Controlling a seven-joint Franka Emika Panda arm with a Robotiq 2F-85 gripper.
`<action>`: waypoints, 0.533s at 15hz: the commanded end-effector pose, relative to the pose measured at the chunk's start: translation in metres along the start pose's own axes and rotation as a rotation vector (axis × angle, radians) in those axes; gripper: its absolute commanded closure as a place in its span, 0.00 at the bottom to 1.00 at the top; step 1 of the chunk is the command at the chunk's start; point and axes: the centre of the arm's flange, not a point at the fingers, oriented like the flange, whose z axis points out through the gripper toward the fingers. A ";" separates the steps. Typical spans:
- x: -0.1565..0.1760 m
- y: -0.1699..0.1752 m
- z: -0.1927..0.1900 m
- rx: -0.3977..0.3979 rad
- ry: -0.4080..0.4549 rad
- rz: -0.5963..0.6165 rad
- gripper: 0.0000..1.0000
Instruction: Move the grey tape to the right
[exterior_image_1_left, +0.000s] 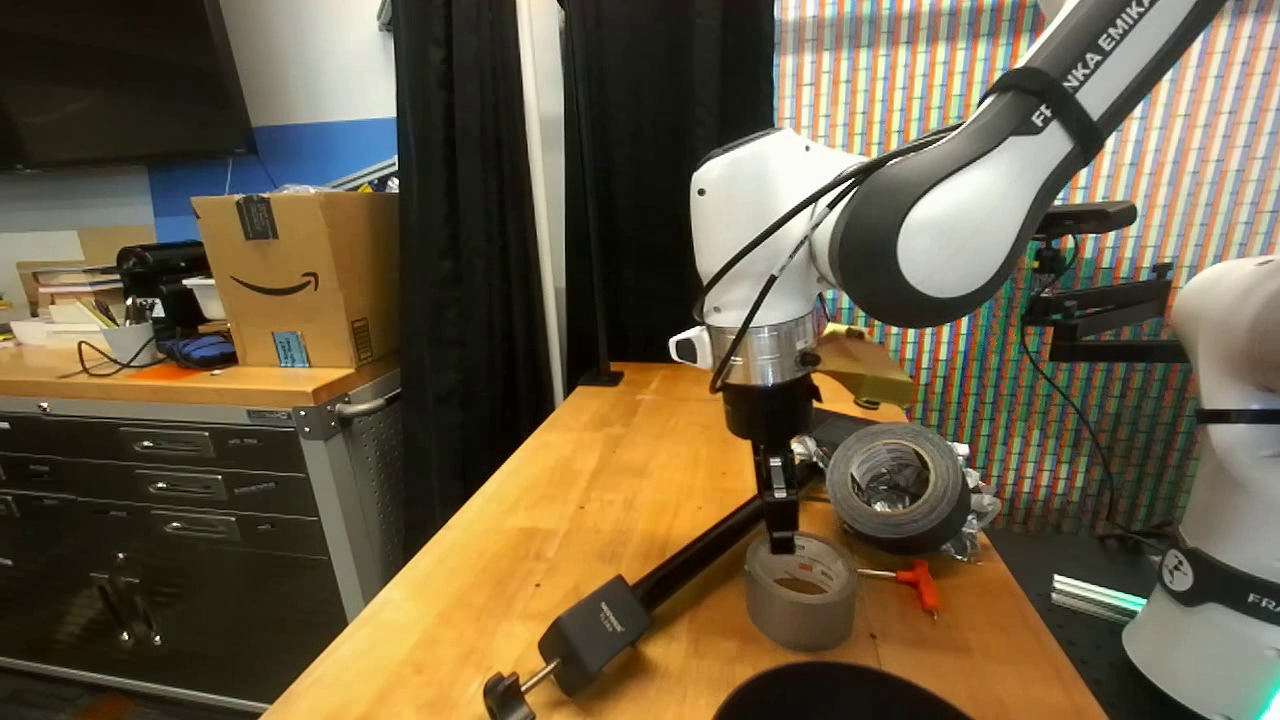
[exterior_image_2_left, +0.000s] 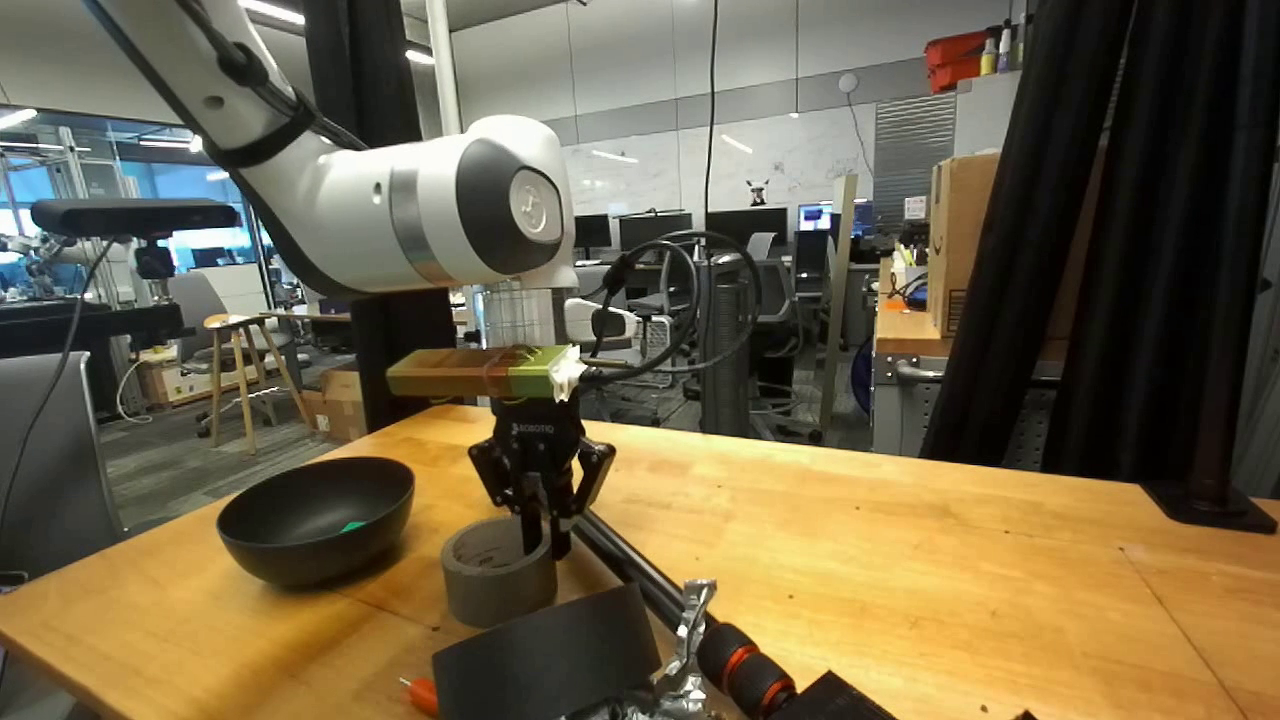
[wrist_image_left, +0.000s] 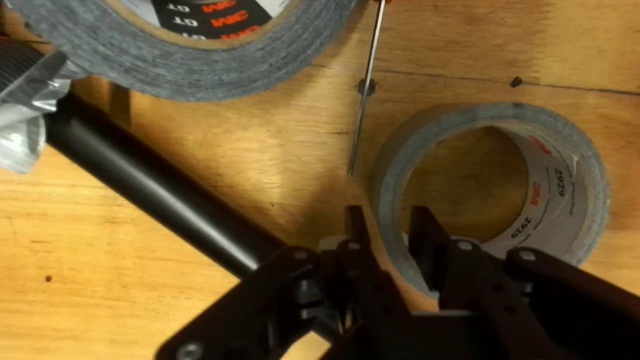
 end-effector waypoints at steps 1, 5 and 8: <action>-0.003 0.010 -0.015 0.040 0.047 0.050 0.99; -0.007 0.026 -0.023 0.061 0.071 0.096 0.97; -0.011 0.046 -0.038 0.060 0.107 0.134 0.97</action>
